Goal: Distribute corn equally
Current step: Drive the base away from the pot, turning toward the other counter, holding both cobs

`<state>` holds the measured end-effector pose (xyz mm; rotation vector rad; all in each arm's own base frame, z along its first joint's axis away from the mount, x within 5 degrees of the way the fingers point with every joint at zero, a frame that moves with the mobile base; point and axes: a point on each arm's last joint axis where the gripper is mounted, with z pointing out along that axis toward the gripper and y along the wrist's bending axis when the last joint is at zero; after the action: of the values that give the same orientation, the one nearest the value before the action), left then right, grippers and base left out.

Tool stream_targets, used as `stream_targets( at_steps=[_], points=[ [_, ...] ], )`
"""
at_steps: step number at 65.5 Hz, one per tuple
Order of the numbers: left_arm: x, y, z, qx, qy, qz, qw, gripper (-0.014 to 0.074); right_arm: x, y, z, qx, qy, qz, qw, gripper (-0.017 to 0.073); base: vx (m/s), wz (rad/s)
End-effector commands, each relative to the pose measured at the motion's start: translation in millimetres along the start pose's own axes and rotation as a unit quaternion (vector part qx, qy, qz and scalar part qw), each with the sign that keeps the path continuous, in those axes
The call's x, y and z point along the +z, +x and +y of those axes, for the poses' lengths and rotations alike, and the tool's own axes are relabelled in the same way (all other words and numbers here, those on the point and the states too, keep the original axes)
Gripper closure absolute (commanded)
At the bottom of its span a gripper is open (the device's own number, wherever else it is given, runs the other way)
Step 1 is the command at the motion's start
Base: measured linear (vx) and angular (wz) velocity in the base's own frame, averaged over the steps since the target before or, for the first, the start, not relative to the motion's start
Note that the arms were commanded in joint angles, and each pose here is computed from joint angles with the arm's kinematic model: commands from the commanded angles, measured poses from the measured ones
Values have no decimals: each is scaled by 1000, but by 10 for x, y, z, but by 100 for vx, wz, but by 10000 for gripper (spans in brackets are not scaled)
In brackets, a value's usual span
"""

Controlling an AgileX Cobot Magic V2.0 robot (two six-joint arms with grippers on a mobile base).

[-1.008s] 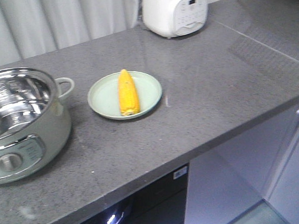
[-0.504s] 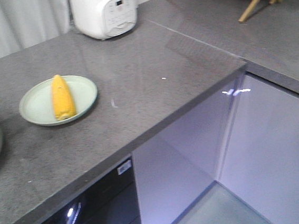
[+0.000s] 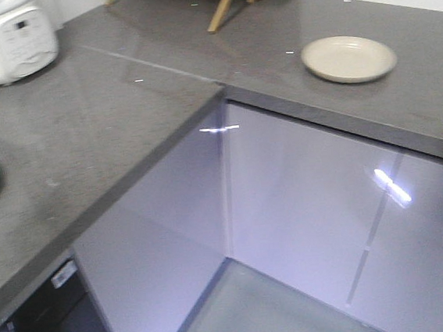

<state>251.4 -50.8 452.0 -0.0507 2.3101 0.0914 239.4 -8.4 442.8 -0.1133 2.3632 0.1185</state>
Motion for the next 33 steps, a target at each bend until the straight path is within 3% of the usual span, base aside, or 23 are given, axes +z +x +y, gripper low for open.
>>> stream_targets(
  at_steps=[1,19,33],
  points=[
    [-178,-93,45,-7,6,-54,998,501,-156,-78,16,-2,5,-53,999,479,-4,-67],
    [-178,-93,45,-7,6,-54,998,501,-156,-78,16,-2,5,-53,999,479,-3,-61],
    [-178,-93,45,-7,6,-54,998,501,-156,-78,16,-2,5,-53,999,479,1,-38]
  ],
)
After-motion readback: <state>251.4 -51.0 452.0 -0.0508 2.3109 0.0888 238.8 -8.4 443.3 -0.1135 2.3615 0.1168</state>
